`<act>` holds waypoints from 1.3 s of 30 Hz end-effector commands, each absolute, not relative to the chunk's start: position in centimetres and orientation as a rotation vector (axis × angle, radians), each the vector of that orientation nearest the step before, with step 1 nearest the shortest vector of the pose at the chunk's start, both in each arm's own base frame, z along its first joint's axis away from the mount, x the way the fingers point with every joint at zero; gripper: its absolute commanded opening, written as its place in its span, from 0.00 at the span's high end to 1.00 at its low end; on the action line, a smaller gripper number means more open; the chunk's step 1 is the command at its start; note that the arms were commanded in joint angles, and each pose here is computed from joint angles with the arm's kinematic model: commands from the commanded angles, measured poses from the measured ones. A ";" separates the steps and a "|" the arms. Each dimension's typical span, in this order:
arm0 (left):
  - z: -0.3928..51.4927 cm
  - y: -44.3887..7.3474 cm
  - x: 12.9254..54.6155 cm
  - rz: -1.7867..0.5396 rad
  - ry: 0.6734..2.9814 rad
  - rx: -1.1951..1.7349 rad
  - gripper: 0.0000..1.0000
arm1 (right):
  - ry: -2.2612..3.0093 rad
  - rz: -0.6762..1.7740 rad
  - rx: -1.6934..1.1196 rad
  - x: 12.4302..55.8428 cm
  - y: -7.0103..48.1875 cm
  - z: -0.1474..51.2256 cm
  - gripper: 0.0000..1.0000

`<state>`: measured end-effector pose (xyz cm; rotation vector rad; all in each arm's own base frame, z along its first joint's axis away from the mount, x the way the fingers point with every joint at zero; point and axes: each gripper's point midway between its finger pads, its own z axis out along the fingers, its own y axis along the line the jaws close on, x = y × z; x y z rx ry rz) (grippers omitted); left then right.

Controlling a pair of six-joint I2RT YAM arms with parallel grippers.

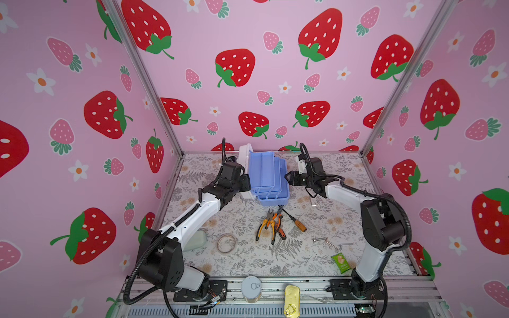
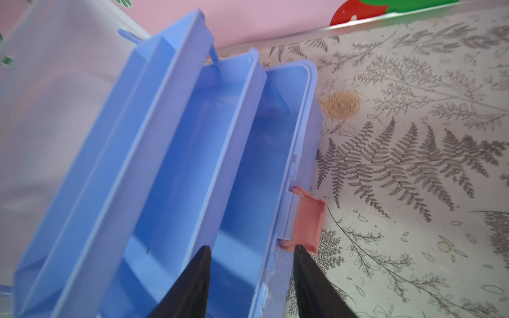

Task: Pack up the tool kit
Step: 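Swing the lid open with the left gripper while the right holds the tray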

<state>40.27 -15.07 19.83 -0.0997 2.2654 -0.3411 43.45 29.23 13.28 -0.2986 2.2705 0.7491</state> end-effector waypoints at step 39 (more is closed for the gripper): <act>12.6 -12.3 42.7 -0.627 2.289 -0.396 0.14 | 2.421 0.624 -0.195 46.9 26.2 6.1 0.65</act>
